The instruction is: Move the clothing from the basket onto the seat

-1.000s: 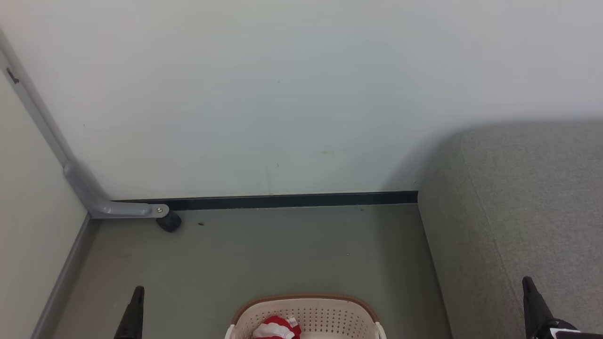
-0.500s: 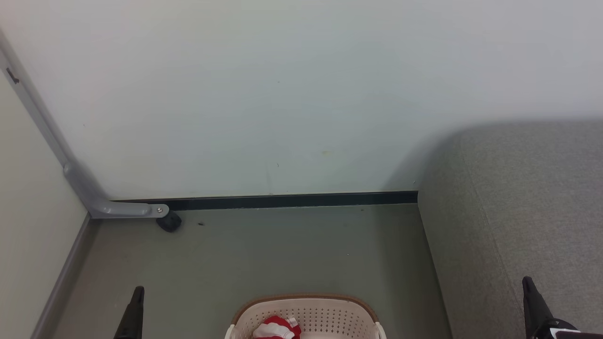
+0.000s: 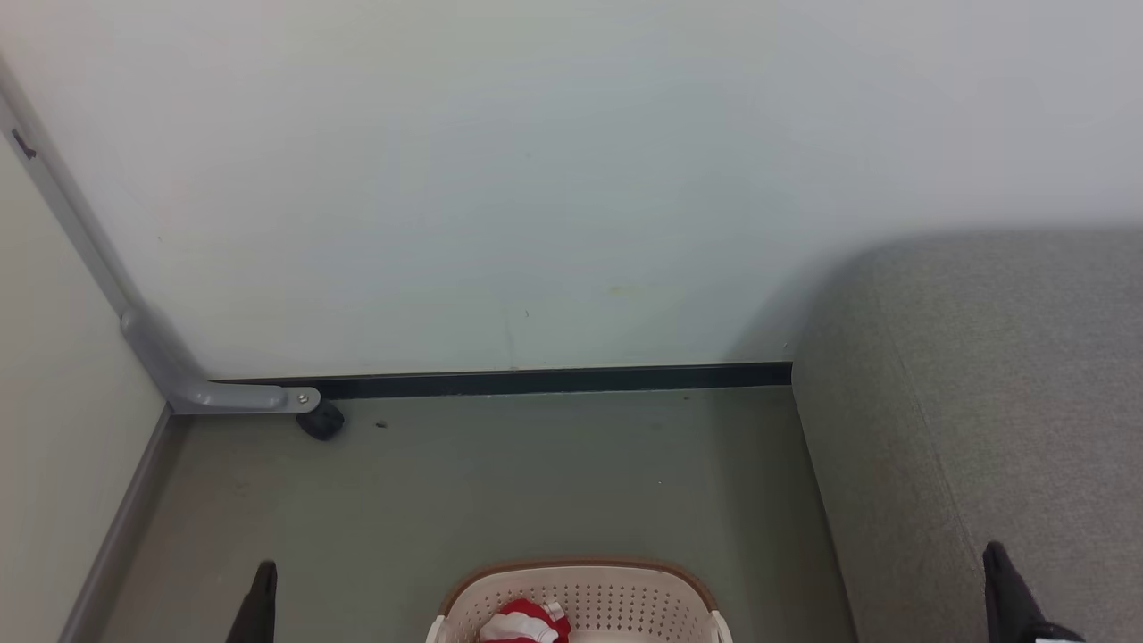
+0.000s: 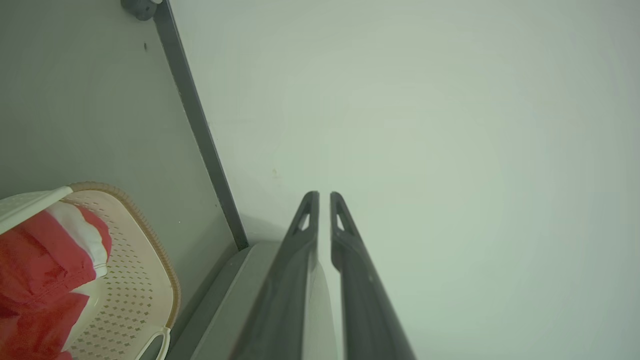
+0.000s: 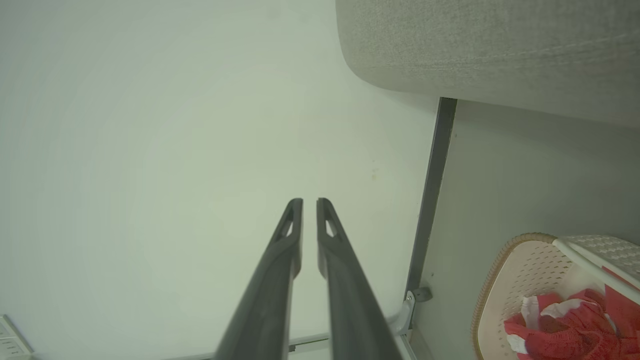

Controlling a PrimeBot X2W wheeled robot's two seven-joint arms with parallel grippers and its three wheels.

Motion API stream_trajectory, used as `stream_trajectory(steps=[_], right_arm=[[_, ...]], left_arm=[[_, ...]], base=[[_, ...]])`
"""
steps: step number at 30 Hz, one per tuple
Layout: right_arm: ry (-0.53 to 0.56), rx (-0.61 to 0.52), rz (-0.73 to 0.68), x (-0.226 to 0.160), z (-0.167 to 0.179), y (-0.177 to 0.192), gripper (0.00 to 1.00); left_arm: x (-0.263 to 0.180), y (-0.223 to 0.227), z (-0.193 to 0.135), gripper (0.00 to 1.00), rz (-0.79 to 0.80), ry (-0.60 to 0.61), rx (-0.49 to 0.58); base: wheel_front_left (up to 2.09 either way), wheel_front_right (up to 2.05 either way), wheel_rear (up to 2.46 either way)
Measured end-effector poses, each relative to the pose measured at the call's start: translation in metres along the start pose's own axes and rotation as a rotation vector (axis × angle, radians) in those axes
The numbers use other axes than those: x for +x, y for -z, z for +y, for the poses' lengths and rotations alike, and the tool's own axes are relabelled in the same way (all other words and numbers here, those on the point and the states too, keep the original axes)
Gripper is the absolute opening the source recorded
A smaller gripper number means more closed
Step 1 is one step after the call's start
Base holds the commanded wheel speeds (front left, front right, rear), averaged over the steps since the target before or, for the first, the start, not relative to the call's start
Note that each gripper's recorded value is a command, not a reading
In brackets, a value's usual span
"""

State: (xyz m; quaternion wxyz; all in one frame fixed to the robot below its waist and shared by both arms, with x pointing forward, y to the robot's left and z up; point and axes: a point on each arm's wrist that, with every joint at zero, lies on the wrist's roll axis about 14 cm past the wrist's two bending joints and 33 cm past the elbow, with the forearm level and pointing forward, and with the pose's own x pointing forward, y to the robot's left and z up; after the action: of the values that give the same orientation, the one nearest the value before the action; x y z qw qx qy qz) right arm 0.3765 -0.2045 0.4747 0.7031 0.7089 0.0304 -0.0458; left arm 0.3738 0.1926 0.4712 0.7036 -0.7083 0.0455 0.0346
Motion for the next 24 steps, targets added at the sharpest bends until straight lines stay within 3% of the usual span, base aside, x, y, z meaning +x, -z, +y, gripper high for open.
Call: stream_trajectory(steps=[1,2,6,24], right_arm=[[0.013,0.003,0.001,-0.002,-0.004,0.001,0.00],[0.033,0.007,0.000,-0.004,-0.011,0.001,1.00],[0.085,0.020,0.003,-0.013,-0.029,0.005,1.00],[0.037,0.010,-0.018,-0.006,-0.013,0.006,1.00]], left_arm=[[-0.002,0.000,0.005,0.00,0.000,-0.014,-0.001],[-0.004,0.000,0.012,1.00,-0.001,-0.034,-0.004],[-0.013,0.001,0.029,1.00,-0.005,-0.085,-0.011],[-0.006,0.009,0.018,1.00,-0.018,-0.054,0.001]], base=[[0.00,0.00,0.00],[0.00,0.00,0.00],[0.00,0.00,0.00],[0.00,0.00,0.00]])
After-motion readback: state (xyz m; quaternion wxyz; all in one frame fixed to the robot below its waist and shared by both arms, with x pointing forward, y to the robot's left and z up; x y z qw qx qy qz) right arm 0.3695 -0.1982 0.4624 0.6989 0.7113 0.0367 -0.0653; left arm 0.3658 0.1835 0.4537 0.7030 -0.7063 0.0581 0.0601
